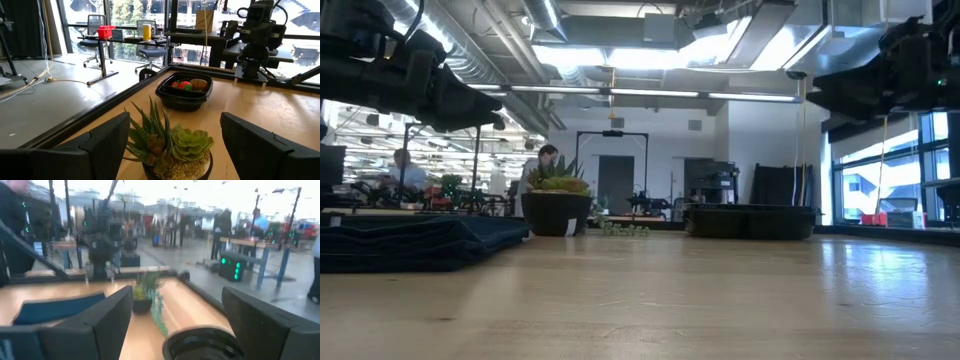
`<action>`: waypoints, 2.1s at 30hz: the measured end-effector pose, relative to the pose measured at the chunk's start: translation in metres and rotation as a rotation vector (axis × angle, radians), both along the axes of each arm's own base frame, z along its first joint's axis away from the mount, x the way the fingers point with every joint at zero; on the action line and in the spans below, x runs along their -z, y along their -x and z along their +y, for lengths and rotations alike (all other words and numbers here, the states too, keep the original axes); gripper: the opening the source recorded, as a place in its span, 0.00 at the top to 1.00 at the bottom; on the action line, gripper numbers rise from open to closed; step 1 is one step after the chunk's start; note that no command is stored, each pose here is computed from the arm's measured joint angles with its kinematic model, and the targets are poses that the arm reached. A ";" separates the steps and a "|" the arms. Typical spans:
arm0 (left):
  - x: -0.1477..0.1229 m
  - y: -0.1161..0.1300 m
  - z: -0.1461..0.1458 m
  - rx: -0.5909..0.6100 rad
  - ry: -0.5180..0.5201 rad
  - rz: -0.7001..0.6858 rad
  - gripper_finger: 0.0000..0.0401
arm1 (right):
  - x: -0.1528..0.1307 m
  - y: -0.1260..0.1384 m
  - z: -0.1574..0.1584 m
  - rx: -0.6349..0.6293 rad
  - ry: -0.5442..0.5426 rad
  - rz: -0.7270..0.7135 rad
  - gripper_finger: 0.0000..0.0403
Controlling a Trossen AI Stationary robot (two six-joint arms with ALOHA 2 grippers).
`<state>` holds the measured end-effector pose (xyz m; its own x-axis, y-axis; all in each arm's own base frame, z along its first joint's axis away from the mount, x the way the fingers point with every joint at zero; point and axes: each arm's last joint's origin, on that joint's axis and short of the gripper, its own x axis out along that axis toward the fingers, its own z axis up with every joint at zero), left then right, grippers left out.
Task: Pick and placing Produce into tupperware
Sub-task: Return to Home Position
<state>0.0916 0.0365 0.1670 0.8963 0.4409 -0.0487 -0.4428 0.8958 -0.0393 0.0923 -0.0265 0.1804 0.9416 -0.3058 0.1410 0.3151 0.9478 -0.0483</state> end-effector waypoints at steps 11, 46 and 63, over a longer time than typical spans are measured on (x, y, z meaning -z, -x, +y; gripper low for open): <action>0.000 0.000 0.000 0.000 -0.001 -0.001 0.25 | -0.001 0.000 0.000 0.003 0.034 -0.015 0.24; 0.000 0.000 0.000 0.000 -0.001 -0.002 0.25 | 0.012 -0.002 -0.001 0.011 -0.105 0.091 0.24; 0.000 0.000 0.000 -0.001 -0.001 -0.002 0.25 | 0.012 -0.002 -0.001 0.011 -0.106 0.091 0.24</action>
<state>0.0916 0.0365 0.1673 0.8961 0.4414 -0.0465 -0.4432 0.8956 -0.0393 0.0939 -0.0274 0.1683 0.9456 -0.3247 0.0211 0.3242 0.9457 0.0233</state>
